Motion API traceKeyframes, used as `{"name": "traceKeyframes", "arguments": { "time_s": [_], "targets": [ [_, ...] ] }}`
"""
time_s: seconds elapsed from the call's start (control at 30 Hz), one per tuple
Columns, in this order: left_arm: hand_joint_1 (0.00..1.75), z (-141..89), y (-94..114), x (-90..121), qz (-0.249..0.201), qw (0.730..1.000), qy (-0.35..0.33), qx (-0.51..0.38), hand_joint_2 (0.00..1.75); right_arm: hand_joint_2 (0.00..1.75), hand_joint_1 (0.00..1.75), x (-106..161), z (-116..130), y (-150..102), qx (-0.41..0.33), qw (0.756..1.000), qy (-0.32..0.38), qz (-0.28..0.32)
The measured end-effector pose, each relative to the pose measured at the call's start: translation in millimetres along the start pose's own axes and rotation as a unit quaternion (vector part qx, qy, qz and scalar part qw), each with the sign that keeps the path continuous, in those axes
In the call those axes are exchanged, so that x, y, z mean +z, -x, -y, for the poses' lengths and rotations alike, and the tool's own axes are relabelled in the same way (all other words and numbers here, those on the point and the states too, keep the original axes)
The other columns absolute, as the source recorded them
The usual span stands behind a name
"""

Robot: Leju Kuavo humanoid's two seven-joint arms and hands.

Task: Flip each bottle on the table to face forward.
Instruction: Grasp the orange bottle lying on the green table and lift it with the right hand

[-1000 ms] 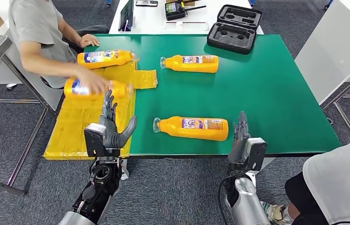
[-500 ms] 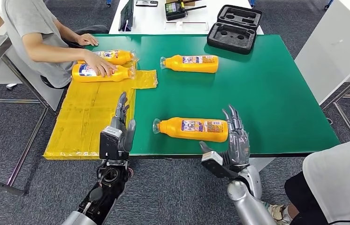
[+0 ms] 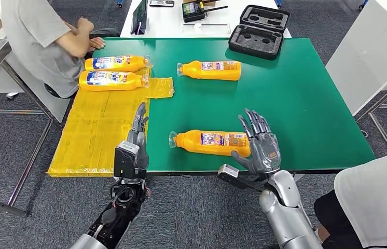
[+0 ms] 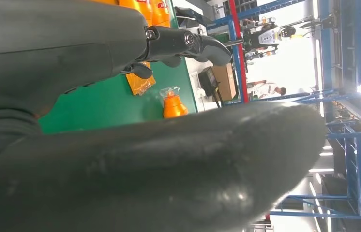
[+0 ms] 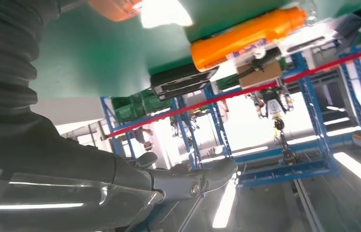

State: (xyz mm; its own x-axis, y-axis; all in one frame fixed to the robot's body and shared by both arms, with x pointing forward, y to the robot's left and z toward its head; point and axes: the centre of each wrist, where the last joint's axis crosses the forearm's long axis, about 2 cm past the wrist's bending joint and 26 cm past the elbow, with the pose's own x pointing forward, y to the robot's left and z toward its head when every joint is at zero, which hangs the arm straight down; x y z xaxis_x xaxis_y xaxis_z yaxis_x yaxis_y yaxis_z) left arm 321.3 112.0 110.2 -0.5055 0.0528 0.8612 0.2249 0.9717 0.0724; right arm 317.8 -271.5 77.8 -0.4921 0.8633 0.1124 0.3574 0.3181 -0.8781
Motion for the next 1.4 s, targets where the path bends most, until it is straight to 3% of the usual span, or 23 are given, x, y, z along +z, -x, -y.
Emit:
{"name": "traceKeyframes", "arguments": {
  "time_s": [0.17,0.37,0.5,0.77,1.4],
  "targets": [
    [0.00,2.3,-1.0,-1.2,0.002,1.000,0.009,0.011,0.00,1.75,0.00,-12.4,-1.9,19.5,0.010,0.998,-0.053,-0.042],
    [0.00,3.3,-3.7,-6.2,0.009,1.000,0.017,0.017,0.00,1.75,0.00,-28.9,-3.0,51.1,-0.053,0.985,-0.138,-0.091],
    [0.00,4.5,-5.7,-9.7,0.014,0.999,0.021,0.023,1.75,1.75,0.00,-38.8,-0.3,66.1,-0.083,0.975,-0.175,-0.111],
    [0.00,9.9,-9.2,-14.4,0.020,0.999,0.028,0.033,1.75,1.75,0.00,-55.1,2.4,75.0,-0.081,0.964,-0.223,-0.121],
    [0.00,14.4,-14.4,-19.7,0.031,0.999,0.020,0.029,1.75,1.75,0.00,-67.1,-12.3,48.0,-0.140,0.953,-0.256,-0.077]
  ]
}}
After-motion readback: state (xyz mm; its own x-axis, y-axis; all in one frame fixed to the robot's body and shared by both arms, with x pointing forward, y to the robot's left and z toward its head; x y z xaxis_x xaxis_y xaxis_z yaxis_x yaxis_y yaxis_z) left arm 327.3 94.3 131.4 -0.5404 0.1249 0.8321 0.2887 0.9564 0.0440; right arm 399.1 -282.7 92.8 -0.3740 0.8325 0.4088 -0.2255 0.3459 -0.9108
